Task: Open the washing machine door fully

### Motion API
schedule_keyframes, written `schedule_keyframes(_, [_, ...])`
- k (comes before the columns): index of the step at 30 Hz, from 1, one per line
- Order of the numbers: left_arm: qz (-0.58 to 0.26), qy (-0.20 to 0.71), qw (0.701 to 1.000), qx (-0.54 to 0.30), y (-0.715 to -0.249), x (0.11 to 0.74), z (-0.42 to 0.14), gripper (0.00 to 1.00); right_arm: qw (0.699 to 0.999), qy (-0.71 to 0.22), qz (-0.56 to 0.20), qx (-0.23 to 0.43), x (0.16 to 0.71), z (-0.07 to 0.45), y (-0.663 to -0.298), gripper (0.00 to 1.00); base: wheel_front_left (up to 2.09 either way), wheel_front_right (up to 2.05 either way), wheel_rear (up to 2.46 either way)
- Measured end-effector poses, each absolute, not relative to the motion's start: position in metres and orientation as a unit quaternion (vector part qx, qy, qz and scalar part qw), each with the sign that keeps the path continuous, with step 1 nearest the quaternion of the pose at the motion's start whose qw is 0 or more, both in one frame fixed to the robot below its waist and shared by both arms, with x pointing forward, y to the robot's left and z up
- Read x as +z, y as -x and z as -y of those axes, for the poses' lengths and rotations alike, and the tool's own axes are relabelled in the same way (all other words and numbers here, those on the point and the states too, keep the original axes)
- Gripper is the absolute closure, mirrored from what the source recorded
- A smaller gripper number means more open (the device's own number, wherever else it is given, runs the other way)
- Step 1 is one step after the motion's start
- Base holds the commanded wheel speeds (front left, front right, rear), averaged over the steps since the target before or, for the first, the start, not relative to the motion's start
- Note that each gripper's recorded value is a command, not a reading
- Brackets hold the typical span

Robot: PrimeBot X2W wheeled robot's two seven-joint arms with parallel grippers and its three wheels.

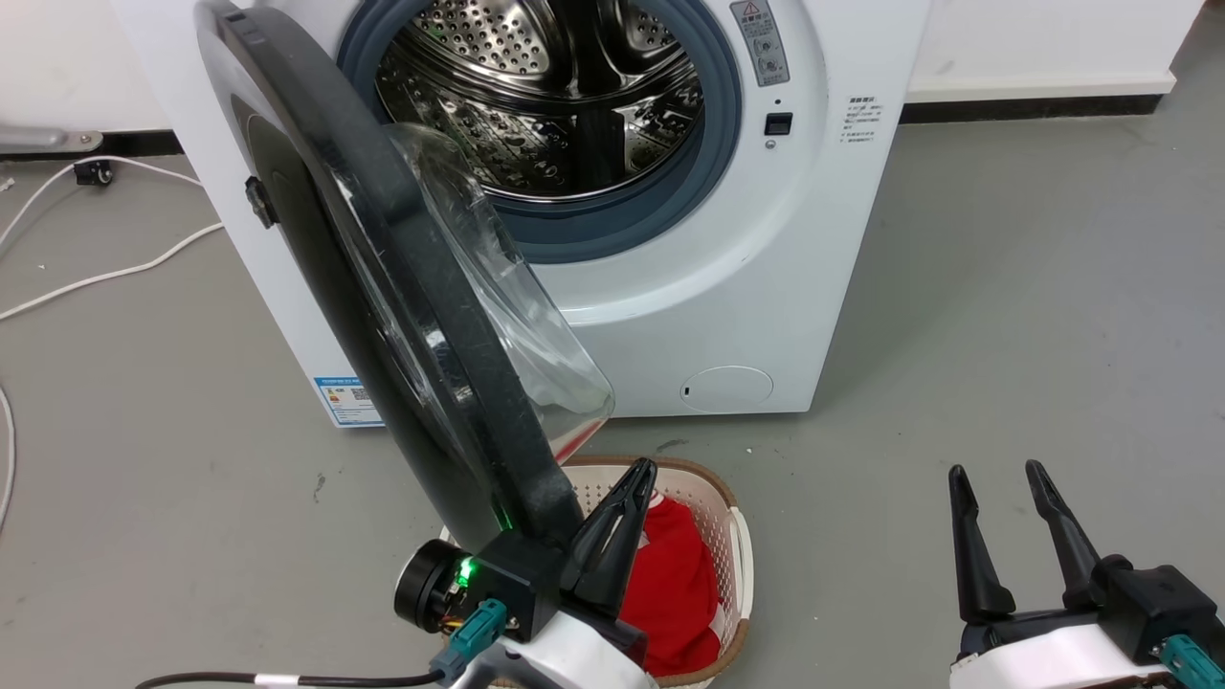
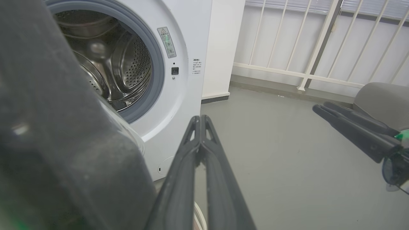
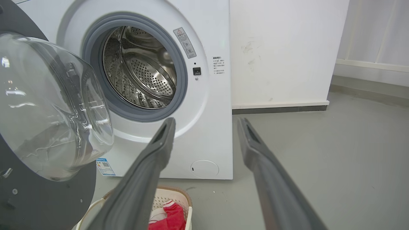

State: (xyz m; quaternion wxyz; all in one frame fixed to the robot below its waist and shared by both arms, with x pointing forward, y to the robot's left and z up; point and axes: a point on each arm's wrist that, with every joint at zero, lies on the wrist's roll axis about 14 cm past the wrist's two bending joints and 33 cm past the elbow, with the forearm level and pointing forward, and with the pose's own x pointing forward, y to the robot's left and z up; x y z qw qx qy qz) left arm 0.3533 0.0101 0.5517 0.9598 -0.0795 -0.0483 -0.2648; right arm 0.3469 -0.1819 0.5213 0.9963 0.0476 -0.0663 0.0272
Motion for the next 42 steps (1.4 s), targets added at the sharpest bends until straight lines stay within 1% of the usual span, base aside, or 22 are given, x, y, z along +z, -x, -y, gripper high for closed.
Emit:
schedule_keyframes(7, [0.044, 0.078, 0.965, -0.245, -0.351, 0.549, -0.018, 1.00, 0.996, -0.055, 0.060, 0.031, 0.517, 0.179, -0.348, 0.00, 0.00, 0.00, 0.00])
schedule_keyframes(17, [0.018, 0.074, 0.978, -0.193, -0.332, 0.534, -0.051, 1.00, 0.995, -0.058, 0.056, 0.055, 0.517, 0.164, -0.354, 0.00, 0.00, 0.00, 0.00])
schedule_keyframes(30, [0.006, 0.062, 0.993, -0.097, -0.307, 0.526, -0.109, 1.00, 0.991, -0.058, 0.048, 0.112, 0.517, 0.127, -0.367, 0.00, 0.00, 0.00, 0.00])
schedule_keyframes(42, [0.006, 0.044, 0.999, 0.027, -0.288, 0.524, -0.180, 1.00, 0.984, -0.065, 0.039, 0.162, 0.513, 0.092, -0.379, 0.00, 0.00, 0.00, 0.00])
